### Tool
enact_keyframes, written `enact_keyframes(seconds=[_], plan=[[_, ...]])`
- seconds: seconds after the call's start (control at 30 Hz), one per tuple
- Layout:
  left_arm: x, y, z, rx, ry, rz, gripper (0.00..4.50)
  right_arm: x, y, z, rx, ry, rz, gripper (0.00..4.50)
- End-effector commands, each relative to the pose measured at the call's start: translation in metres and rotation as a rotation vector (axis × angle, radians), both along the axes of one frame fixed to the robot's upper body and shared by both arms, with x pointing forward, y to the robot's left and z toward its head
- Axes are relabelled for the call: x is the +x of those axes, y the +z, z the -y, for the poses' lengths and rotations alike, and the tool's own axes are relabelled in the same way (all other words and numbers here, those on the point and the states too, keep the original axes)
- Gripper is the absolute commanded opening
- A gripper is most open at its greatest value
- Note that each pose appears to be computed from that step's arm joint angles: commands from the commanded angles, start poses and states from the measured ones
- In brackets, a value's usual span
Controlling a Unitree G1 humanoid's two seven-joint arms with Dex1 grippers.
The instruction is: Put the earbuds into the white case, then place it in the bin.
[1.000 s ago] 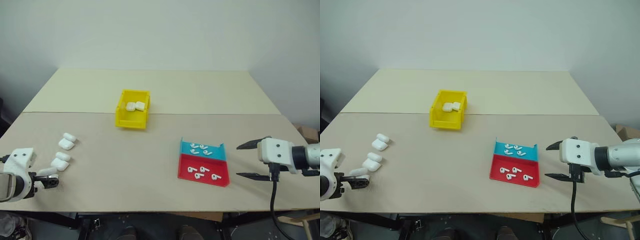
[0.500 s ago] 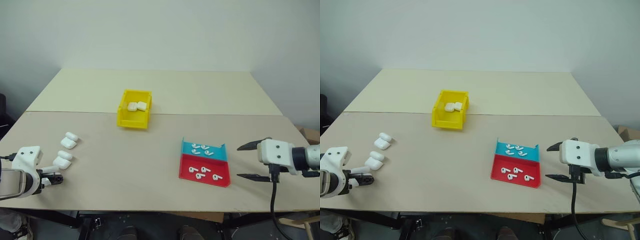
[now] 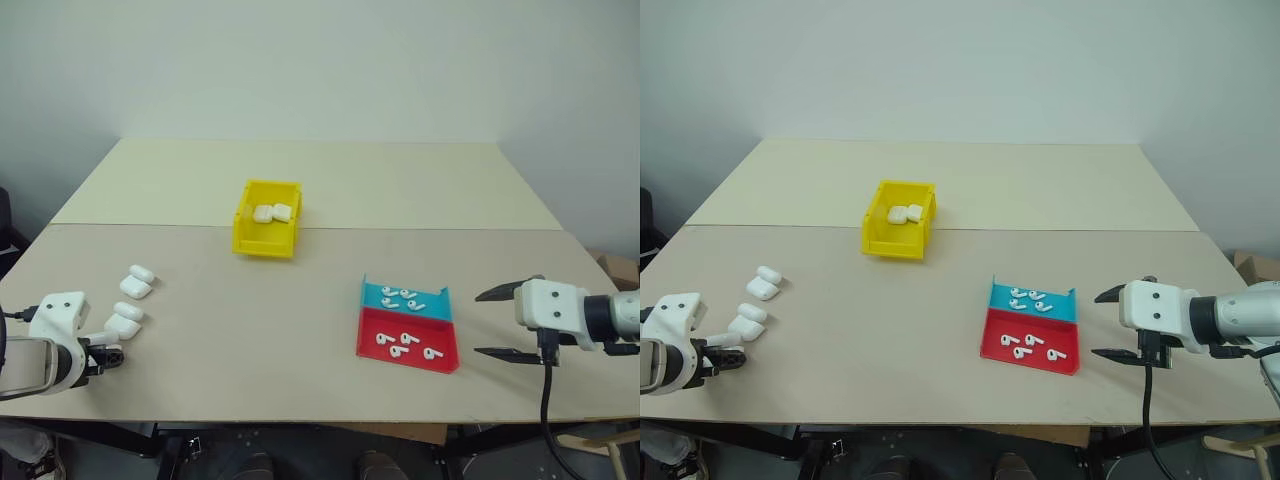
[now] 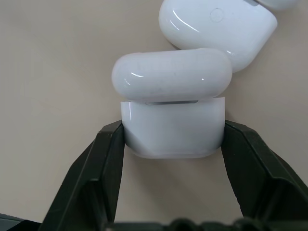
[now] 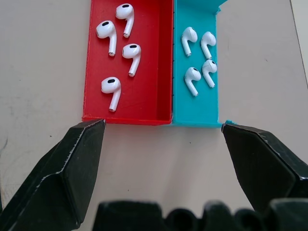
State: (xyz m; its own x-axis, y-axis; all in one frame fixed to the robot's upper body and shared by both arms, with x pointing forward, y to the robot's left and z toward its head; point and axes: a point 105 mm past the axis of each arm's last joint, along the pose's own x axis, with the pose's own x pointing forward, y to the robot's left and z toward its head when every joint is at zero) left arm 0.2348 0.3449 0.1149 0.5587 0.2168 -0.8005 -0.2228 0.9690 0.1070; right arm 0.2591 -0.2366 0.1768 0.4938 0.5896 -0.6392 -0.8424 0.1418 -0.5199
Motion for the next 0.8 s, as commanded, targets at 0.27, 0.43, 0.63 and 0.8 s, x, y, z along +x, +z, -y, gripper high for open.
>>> enact_keyframes(seconds=[0.27, 0.43, 0.63, 0.8], plan=[[-0.014, 0.084, 0.028, 0.171, -0.335, 0.161, 2.75, 0.001, 0.018, 0.002, -0.017, -0.008, 0.070, 4.50], [0.009, 0.130, 0.091, 0.170, -0.688, 0.582, 2.75, 0.004, 0.026, 0.000, -0.009, -0.010, 0.096, 4.50], [0.024, 0.118, 0.157, 0.168, -1.119, 0.997, 2.75, 0.006, 0.045, -0.016, 0.021, -0.008, 0.111, 4.50], [0.033, 0.100, 0.185, 0.040, -1.272, 1.181, 2.75, 0.002, 0.046, -0.032, -0.061, 0.009, 0.041, 4.50]])
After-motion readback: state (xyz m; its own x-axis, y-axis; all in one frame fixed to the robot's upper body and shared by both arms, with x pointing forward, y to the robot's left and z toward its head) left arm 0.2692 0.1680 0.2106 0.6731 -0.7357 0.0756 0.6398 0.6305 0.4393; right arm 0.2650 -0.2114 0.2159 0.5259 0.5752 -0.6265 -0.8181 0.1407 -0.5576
